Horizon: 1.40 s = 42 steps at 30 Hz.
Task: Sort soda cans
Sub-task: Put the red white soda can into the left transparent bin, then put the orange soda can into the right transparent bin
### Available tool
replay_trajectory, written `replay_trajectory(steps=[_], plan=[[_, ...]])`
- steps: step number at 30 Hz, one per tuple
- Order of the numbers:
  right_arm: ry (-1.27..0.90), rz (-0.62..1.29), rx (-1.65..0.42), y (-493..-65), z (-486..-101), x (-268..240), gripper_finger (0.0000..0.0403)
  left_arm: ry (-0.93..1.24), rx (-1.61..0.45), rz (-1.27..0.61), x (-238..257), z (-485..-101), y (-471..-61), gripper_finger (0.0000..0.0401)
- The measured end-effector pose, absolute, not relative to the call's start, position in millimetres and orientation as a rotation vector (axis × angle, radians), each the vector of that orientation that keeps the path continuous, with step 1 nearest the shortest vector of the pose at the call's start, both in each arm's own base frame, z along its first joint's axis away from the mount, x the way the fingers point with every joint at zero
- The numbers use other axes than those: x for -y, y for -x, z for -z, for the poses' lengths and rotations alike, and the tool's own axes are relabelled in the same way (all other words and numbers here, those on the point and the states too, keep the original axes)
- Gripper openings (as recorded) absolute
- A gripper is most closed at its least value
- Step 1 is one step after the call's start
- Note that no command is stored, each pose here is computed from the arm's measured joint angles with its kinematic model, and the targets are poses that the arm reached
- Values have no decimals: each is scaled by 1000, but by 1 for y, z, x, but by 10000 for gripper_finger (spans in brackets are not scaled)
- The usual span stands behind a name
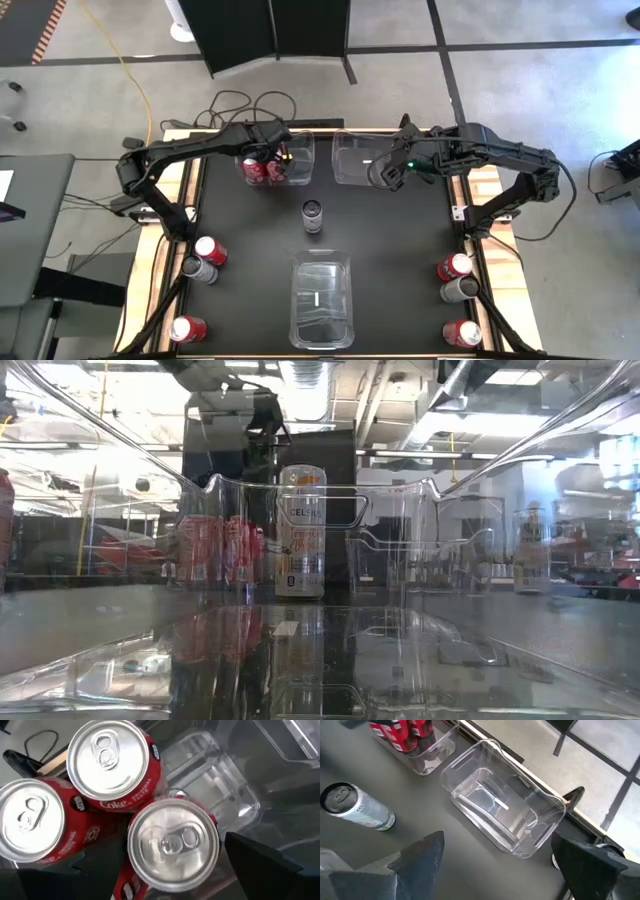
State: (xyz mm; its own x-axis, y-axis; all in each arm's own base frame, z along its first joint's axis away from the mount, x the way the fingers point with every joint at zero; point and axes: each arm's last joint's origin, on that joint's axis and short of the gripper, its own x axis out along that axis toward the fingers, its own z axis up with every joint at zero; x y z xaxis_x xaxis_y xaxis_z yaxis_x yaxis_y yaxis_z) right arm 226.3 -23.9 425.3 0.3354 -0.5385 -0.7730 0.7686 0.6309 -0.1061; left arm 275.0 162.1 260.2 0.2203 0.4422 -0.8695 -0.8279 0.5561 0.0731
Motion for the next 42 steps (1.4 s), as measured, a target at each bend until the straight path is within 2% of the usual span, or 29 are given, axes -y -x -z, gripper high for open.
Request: replay_trajectory(steps=[5,9,14,22,28,34,42], plan=[[-321,942,-895,-222,-424,40,384,437,-998,-891,-156,-281,-266,335],[-436,978,-953,-214,-422,63,384,433,-954,-895,-149,-301,-253,335],[-524,878,-1029,-209,-420,80,384,419,-832,-868,-131,-332,-235,335],[-758,515,-1044,-197,-431,40,384,407,-662,-820,-95,-366,-214,336],[-859,429,-1243,-194,-398,-7,384,408,-575,-775,-85,-373,-220,336],[-938,535,-1492,-175,-345,-44,384,399,-516,-746,-84,-377,-229,336],[-1028,818,-1584,-145,-307,-68,384,362,-536,-735,-85,-374,-233,336]])
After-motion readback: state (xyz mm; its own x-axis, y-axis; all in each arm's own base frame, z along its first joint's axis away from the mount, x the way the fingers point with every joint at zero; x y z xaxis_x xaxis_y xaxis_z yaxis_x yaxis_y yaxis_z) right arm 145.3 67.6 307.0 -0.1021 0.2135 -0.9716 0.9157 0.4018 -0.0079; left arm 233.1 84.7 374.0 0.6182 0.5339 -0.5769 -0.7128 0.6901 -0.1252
